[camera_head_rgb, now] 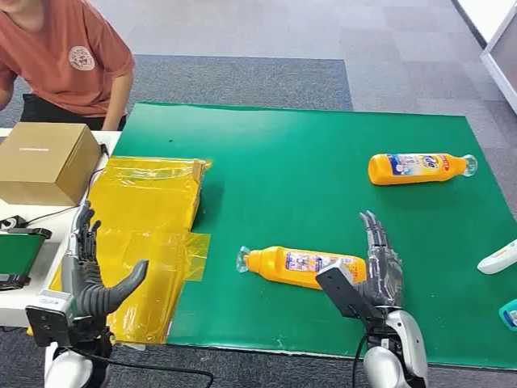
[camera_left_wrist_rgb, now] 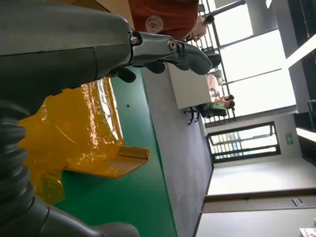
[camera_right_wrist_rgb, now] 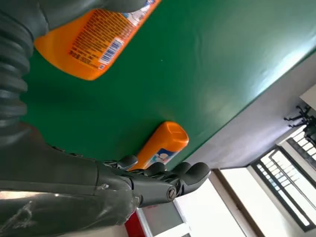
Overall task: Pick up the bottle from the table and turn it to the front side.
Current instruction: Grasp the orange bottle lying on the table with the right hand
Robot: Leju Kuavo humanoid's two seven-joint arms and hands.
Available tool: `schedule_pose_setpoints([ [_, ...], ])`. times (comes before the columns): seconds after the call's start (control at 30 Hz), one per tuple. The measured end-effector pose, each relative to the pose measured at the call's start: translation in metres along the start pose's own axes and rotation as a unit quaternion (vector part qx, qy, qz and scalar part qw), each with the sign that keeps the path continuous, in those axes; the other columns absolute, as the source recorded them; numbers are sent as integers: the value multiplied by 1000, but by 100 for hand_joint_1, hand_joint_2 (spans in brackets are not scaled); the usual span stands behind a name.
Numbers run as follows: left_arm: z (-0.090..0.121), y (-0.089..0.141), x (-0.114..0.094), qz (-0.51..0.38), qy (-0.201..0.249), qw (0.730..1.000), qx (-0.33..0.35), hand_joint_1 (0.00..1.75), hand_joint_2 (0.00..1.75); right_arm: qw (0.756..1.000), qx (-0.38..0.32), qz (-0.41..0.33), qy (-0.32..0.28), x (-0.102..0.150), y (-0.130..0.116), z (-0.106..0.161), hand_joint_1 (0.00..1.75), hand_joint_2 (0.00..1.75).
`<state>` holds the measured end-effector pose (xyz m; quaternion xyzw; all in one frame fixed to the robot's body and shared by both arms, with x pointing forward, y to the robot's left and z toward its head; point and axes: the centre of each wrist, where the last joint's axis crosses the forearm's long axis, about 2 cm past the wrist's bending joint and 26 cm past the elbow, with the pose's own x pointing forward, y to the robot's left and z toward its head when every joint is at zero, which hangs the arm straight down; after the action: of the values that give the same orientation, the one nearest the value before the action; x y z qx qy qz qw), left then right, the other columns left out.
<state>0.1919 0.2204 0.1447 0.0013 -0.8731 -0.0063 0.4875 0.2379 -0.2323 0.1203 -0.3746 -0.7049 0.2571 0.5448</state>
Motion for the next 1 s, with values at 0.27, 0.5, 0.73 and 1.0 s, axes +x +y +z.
schedule_pose_setpoints([
  [0.27,-1,1,2,4,-1,1000,4,0,175,995,29,98,11,-8,7,7,0,175],
  [0.5,-5,1,4,12,-3,1000,-1,0,175,984,71,165,14,-21,20,11,0,175],
  [0.73,-11,-1,5,20,-13,1000,-12,0,175,975,101,200,2,-29,35,-6,0,175],
  [1.0,-15,-5,7,26,-20,999,-21,0,175,968,115,224,-17,-32,42,-32,0,175],
])
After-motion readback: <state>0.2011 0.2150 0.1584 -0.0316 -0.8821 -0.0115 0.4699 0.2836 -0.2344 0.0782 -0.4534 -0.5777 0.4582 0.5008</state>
